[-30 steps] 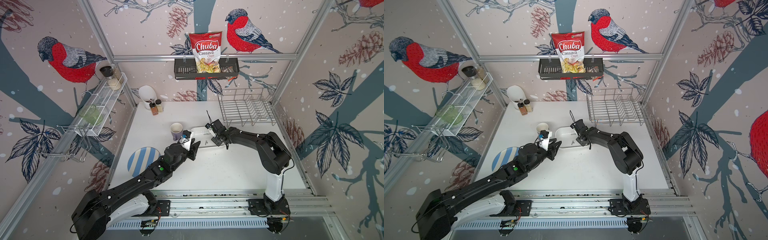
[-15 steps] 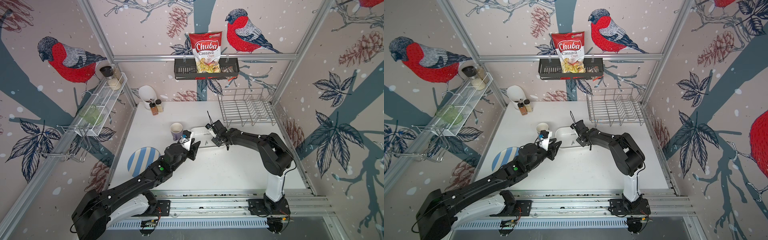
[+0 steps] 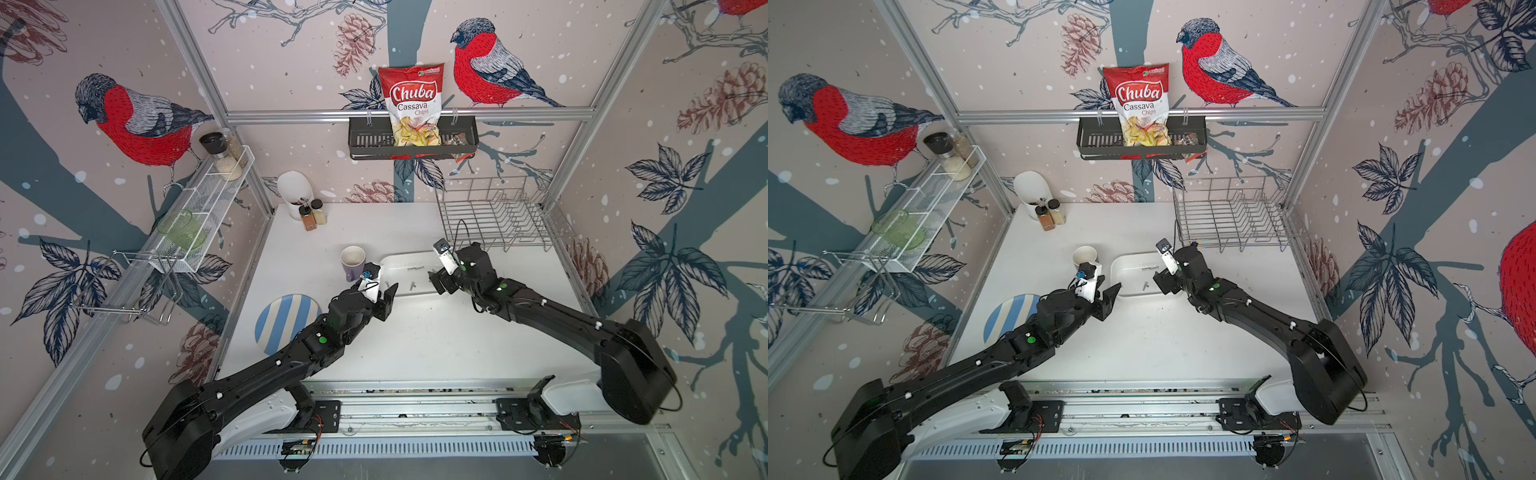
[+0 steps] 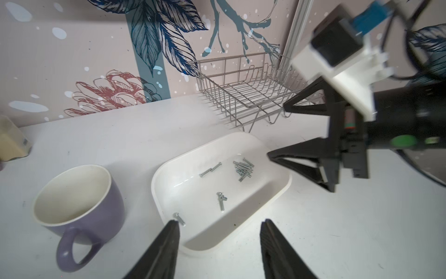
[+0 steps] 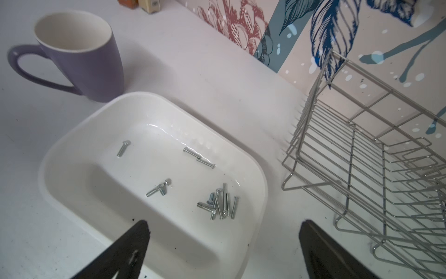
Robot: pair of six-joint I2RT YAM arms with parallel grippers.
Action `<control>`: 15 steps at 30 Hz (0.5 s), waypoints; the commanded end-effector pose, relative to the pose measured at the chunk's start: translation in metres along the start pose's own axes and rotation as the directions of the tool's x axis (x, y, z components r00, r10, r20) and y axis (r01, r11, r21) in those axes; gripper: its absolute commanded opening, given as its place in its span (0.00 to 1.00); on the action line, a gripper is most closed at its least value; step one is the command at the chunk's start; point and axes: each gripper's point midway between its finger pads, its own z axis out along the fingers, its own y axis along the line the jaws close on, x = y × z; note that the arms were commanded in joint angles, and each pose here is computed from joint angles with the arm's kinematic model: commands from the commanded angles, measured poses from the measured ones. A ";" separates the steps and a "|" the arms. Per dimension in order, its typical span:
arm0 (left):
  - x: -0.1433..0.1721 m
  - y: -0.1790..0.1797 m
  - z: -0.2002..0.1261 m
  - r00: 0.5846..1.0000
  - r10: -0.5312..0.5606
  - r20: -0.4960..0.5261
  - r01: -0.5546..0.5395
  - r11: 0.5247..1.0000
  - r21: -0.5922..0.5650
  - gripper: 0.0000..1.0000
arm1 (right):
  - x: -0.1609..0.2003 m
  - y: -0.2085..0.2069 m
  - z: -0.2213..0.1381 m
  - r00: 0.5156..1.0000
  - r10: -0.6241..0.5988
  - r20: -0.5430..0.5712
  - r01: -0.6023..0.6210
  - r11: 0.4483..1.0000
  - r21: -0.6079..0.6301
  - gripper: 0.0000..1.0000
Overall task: Put the screws on the desktop into the storage box
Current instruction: Place the screw in the storage box, then reset both arms
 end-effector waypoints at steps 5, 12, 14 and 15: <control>-0.005 0.062 -0.012 0.990 0.113 0.086 -0.082 0.950 -0.300 0.80 | 0.013 -0.069 -0.048 0.933 0.239 0.269 -0.271 0.958 0.091 1.00; 0.016 0.112 -0.029 0.955 0.273 0.115 -0.196 0.872 -0.448 0.82 | 0.070 -0.109 -0.066 0.912 0.270 0.308 -0.352 0.902 0.251 1.00; 0.023 0.128 -0.029 0.960 0.260 0.104 -0.183 0.863 -0.471 0.82 | 0.078 -0.112 -0.069 0.898 0.274 0.343 -0.372 0.891 0.261 1.00; 0.027 0.138 -0.030 0.965 0.243 0.100 -0.166 0.858 -0.486 0.82 | 0.085 -0.114 -0.069 0.897 0.275 0.346 -0.377 0.885 0.273 1.00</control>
